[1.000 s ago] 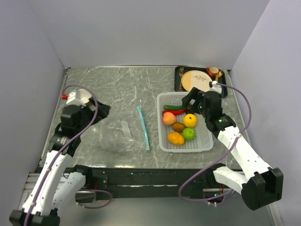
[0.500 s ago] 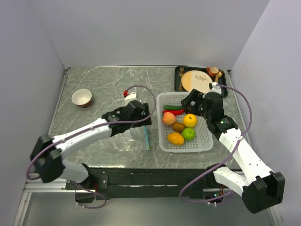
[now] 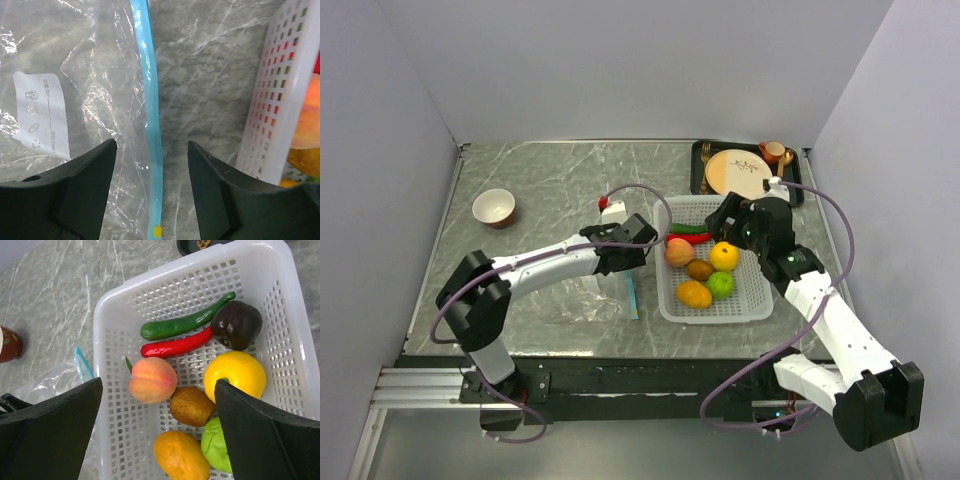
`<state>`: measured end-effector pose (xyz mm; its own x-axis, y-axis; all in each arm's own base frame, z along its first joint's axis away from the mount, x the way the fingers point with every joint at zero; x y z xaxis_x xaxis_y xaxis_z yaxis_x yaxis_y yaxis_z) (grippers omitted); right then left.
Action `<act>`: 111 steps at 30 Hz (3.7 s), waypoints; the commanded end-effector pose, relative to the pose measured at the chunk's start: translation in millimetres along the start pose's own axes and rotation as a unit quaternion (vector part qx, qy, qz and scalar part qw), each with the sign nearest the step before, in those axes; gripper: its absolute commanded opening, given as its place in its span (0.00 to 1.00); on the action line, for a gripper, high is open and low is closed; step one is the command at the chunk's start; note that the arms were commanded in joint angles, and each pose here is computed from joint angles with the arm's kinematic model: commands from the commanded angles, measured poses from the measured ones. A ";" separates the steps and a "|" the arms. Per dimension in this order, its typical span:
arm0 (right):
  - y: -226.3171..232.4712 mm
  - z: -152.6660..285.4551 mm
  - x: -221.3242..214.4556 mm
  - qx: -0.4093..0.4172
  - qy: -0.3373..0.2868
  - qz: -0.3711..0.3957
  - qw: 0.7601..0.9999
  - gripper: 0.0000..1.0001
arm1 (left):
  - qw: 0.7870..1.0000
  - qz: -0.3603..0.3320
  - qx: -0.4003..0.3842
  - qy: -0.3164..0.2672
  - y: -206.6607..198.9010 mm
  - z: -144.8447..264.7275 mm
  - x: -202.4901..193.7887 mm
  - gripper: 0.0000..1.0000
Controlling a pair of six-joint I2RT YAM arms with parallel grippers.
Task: Place the food in the zip-top bag and seal the zipper
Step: Pick up the zipper food storage bag at the center of the board, then open the zipper of the food storage bag.
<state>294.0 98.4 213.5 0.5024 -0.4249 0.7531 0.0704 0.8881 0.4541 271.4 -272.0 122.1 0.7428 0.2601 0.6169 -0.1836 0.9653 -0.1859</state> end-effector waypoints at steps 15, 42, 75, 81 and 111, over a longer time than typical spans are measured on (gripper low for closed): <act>-4.8 -1.3 21.4 -0.011 -0.021 0.007 1.000 1.00 | 1.000 0.018 0.013 0.012 -20.3 -25.4 -9.1 0.35; 79.3 0.1 -15.4 0.248 0.082 -0.028 0.965 0.89 | 0.983 0.067 -0.153 -0.070 6.0 87.1 42.6 0.01; 176.9 -40.0 -112.2 0.294 0.231 0.054 0.926 0.53 | 0.983 0.054 -0.168 -0.058 7.6 81.4 30.4 0.01; 180.5 -41.4 -110.2 0.299 0.219 0.052 0.927 0.54 | 0.984 0.054 -0.160 -0.052 7.2 76.2 27.3 0.01; 178.4 -47.7 -123.9 0.295 0.232 0.046 0.926 0.52 | 0.981 0.055 -0.179 -0.054 3.4 78.3 27.1 0.01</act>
<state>281.2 305.1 163.5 0.8315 -0.1000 0.5464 -0.3604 0.6514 0.6677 240.7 -254.9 182.9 0.6735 0.3718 0.6389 -0.0537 0.8867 -0.4593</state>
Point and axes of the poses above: each gripper's point midway between its finger pads, its own z axis back along the fingers, its own y axis along the line the jaws close on, x = y × z, the point moved 3 cm from there along z, back along the fingers, and after that the axes turned 1 degree about z, right-handed, at the moved point
